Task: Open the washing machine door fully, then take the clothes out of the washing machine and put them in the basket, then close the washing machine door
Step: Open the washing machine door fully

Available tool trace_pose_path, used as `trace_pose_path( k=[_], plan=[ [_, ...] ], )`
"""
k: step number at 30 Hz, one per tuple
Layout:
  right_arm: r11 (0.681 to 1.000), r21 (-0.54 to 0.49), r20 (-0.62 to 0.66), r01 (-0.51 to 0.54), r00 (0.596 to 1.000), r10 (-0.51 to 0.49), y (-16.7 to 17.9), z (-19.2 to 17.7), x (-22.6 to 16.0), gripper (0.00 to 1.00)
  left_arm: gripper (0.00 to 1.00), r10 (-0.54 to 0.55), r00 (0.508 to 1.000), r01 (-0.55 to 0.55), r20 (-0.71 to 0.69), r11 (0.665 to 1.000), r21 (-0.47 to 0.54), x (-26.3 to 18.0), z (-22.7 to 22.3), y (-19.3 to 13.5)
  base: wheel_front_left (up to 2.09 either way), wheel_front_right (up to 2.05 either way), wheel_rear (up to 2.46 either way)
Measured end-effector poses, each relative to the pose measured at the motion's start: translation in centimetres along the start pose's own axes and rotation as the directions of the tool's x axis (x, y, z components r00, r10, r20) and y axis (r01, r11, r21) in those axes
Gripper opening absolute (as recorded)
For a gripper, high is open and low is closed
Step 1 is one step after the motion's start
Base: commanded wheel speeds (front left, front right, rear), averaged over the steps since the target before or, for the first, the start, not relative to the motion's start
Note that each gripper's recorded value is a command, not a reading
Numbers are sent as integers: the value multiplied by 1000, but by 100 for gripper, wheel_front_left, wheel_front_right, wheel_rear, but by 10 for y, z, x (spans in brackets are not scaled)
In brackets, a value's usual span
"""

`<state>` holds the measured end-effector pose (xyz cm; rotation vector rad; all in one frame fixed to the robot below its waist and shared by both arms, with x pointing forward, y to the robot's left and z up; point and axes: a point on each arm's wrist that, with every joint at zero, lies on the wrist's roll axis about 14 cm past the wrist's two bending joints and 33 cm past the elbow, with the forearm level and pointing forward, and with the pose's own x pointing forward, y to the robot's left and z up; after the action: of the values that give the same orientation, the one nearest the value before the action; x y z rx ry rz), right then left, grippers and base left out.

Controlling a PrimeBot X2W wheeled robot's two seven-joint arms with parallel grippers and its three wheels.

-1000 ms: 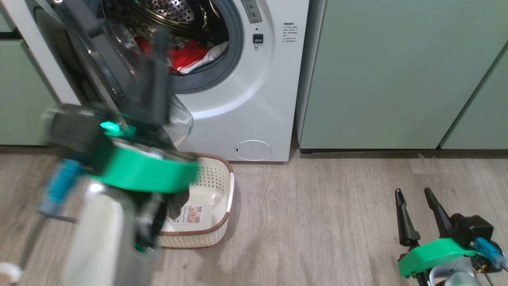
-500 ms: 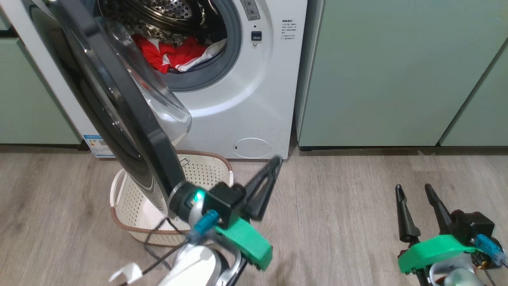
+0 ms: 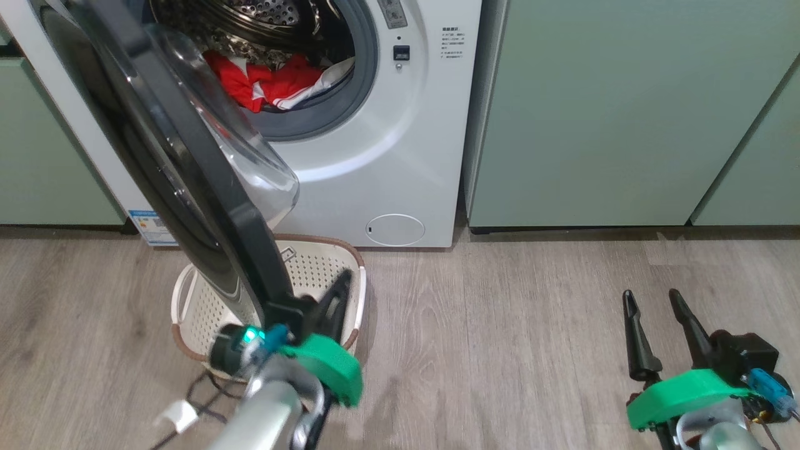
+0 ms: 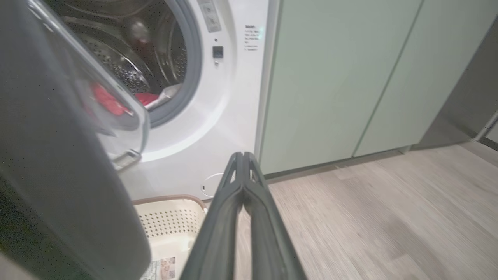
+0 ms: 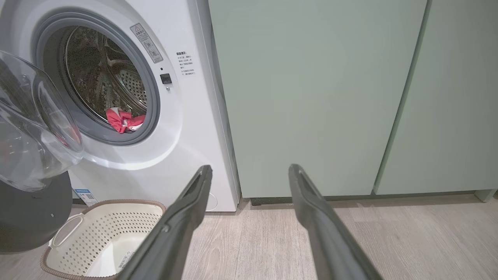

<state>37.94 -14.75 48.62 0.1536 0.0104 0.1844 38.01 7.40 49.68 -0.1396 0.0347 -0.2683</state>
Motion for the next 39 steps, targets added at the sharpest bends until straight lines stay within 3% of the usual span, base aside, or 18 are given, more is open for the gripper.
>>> trace_pose_path(
  k=[10,24,33,39],
  plan=[
    [1000,-1,-7,-15,1000,15,4,-2,4,100,0,167,985,-164,38,985,-58,4,14,53,0,0,0],
    [998,-1,-21,-65,998,65,21,-7,14,100,0,283,957,-275,67,956,-107,-14,20,83,0,0,0],
    [987,4,-31,-162,986,162,56,-9,26,100,0,425,902,-418,71,904,-93,-54,17,127,0,0,0],
    [975,10,-37,-222,974,222,80,-11,33,100,0,555,829,-548,77,831,-95,-90,19,175,0,0,0]
  ],
)
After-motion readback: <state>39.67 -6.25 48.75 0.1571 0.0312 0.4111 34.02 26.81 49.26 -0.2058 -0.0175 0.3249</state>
